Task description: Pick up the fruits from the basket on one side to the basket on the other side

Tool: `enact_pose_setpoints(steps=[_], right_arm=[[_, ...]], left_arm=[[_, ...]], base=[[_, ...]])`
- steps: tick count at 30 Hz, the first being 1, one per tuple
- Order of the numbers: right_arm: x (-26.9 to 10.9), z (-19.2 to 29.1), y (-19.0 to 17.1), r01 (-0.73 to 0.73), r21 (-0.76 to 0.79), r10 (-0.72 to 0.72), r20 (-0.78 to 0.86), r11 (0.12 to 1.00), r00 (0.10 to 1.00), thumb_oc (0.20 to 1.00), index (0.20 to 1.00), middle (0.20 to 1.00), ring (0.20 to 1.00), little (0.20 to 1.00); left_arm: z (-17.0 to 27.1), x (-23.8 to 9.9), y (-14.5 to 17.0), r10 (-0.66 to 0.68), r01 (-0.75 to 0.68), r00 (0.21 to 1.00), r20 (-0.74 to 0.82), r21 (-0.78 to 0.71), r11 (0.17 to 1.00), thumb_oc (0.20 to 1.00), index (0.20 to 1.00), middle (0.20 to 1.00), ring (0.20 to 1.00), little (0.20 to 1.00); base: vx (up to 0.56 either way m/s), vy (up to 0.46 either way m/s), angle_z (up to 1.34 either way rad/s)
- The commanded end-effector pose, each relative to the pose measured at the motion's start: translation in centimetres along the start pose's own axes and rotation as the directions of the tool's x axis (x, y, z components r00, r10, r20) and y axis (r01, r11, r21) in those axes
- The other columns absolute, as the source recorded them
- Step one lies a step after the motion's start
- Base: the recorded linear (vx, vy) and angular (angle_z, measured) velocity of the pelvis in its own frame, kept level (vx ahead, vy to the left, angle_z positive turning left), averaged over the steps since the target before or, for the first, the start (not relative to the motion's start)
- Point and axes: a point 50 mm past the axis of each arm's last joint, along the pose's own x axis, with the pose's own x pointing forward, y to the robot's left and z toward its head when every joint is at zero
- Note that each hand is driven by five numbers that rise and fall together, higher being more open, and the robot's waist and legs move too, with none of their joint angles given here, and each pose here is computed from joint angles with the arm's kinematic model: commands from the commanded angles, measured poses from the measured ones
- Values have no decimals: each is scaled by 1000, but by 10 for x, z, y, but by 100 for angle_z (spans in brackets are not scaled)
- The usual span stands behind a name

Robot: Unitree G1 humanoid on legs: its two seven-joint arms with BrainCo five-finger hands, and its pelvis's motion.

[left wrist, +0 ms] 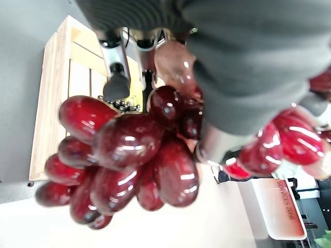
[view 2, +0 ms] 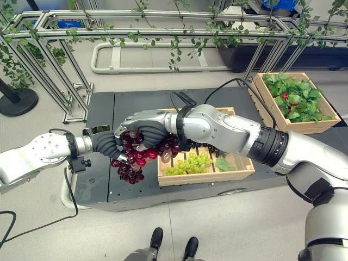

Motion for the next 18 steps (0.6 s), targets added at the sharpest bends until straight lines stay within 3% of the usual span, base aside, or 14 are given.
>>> enact_pose_setpoints(steps=[1, 7, 9, 14, 18], right_arm=[[28, 87, -54, 235, -110, -175, 393, 966, 903, 200, 200, 200, 200, 200], [24, 81, -53, 228, -123, -168, 372, 966, 913, 200, 200, 200, 200, 200], [19, 73, -53, 218, -117, -168, 339, 969, 926, 1000, 1000, 1000, 1000, 1000], [12, 65, -54, 220, -148, -168, 302, 964, 938, 1000, 1000, 1000, 1000, 1000], [4, 64, -63, 261, -260, -184, 286, 930, 940, 1000, 1000, 1000, 1000, 1000]], left_arm=[[33, 27, -30, -116, 132, 960, 254, -46, 990, 200, 200, 200, 200, 200], [31, 24, -32, -95, 125, 958, 272, -94, 988, 200, 200, 200, 200, 200], [26, 21, -33, -82, 120, 960, 268, -125, 985, 200, 200, 200, 200, 200], [21, 15, -33, -63, 103, 964, 257, -143, 984, 200, 200, 200, 200, 200], [18, 13, -36, -55, 100, 965, 257, -164, 981, 200, 200, 200, 200, 200]], base=[[0, 0, 0], [0, 0, 0], [0, 0, 0], [0, 0, 0], [0, 0, 0]])
